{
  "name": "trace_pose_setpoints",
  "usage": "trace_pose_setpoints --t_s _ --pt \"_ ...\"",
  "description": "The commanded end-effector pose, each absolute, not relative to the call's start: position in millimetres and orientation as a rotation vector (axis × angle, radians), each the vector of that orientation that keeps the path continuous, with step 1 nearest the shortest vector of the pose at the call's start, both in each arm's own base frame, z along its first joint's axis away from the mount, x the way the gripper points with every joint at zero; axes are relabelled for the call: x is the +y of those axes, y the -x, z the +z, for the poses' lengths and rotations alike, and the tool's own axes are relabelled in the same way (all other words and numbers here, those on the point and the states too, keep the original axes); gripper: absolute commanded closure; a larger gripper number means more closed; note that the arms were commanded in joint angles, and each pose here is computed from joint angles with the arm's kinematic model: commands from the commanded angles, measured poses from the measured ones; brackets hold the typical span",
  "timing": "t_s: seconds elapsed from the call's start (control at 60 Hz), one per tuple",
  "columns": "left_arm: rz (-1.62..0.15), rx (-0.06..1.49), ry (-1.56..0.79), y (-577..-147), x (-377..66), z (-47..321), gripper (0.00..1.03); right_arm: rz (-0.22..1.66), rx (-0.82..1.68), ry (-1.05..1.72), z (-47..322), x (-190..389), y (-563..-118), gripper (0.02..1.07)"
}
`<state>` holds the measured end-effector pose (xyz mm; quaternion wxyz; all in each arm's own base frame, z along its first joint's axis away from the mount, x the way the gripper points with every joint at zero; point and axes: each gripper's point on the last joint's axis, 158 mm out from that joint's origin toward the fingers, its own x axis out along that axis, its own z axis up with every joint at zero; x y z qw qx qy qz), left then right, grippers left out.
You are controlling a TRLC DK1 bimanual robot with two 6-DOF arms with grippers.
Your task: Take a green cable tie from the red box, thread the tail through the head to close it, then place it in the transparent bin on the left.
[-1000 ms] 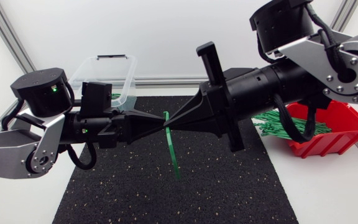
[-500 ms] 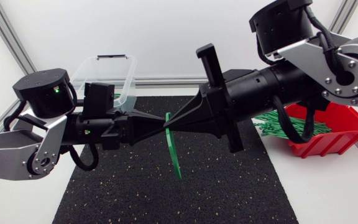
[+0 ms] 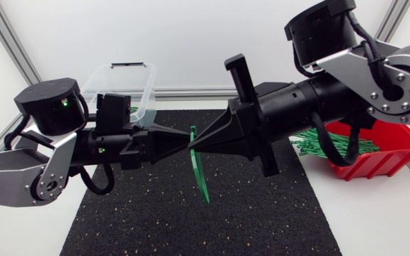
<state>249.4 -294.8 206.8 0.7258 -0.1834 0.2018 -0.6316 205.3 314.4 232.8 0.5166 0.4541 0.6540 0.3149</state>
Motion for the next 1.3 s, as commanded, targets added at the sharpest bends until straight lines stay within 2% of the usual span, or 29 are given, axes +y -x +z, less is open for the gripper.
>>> trace_pose_setpoints --t_s 0.0,0.433,1.283 --pt "-1.405 0.436 0.408 -241 -295 210 1.00 0.745 1.582 -1.111 233 313 -200 1.02" --pt "-1.389 0.435 0.409 -242 -293 208 1.00 0.768 1.551 -1.113 243 310 -197 1.02" --pt "-1.389 0.411 0.403 -238 -294 215 1.00 0.737 1.572 -1.118 230 311 -203 1.02"
